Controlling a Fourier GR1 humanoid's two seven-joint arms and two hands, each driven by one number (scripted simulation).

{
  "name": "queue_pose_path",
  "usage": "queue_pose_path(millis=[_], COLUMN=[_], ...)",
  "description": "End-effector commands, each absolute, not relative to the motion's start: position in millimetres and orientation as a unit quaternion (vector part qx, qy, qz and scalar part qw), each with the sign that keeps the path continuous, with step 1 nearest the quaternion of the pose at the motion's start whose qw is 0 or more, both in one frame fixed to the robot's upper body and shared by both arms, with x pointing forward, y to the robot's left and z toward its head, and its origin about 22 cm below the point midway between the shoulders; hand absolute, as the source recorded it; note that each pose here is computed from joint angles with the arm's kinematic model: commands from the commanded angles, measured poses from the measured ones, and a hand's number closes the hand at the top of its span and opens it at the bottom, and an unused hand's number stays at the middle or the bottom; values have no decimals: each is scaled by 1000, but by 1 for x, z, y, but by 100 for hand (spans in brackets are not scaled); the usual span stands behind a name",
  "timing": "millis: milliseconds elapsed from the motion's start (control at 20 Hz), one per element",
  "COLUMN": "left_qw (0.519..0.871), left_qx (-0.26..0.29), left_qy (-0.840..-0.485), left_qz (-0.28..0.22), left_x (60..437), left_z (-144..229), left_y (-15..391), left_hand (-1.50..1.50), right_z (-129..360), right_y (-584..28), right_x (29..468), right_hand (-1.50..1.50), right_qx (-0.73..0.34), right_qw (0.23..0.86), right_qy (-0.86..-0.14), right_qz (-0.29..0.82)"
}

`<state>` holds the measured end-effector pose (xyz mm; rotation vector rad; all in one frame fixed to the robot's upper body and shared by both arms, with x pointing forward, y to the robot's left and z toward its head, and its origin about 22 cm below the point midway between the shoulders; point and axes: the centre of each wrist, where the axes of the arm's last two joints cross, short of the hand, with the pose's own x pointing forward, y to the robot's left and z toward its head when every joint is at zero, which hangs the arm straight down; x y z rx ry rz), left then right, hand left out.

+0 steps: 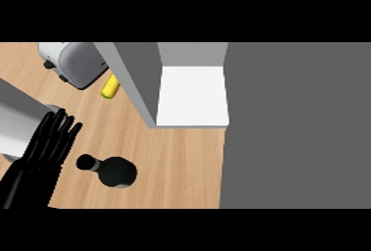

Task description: Pick up the wine, place it into the cabinet and close the cabinet

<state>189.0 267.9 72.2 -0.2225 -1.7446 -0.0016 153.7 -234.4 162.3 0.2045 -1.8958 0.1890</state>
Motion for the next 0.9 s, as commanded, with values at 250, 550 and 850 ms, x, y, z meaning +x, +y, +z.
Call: queue_pose_path(millis=[250,550,850], left_qw=[650,667,675], left_qx=[-79,-71,-63], left_qy=[-756,-742,-735], left_qz=[4,-9,-12], left_x=[188,187,212], left_z=[28,22,-15], left_y=[301,305,313], left_hand=[-150,-150,-150], right_z=[160,166,171], right_y=[-241,-239,-230], right_x=[158,163,161], right_hand=[-150,-150,-150], right_qx=[91,84,94], right_qw=[564,573,567], right_qy=[-816,-811,-813], right_qz=[86,81,94])
